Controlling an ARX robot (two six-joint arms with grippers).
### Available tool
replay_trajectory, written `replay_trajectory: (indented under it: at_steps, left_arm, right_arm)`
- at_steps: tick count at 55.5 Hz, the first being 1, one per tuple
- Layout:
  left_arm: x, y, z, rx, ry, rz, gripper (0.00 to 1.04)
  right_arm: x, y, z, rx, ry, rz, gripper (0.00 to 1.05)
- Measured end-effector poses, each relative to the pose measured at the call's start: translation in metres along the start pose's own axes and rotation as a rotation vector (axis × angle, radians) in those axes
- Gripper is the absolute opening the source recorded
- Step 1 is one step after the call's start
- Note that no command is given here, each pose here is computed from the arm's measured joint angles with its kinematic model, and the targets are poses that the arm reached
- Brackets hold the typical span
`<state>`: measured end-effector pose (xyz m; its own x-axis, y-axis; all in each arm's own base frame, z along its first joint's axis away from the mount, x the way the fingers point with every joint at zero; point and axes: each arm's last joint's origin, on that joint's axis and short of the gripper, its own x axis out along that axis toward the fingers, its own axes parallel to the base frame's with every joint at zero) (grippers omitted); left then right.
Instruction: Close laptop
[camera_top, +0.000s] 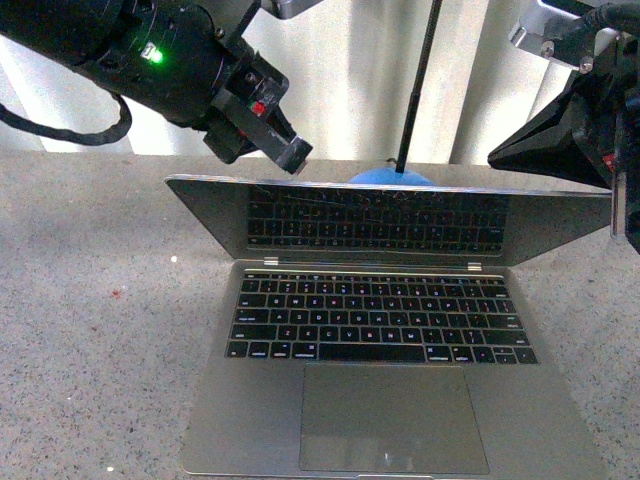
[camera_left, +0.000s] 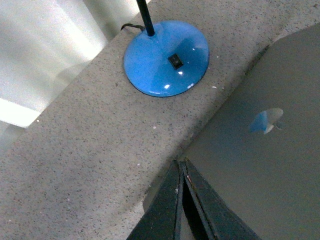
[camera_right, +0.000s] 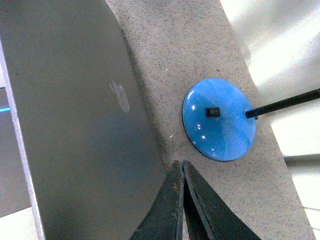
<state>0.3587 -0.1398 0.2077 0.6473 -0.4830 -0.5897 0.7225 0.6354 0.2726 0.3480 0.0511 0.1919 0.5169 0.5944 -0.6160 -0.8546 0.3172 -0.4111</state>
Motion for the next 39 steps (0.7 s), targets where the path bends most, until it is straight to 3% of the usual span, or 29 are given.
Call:
replay_trajectory:
  at_steps: [39]
  left_arm:
    - [0.002, -0.012, -0.021, -0.031, 0.026, -0.027, 0.04]
  right_arm:
    - [0.006, 0.013, -0.006, -0.013, 0.036, 0.054, 0.03]
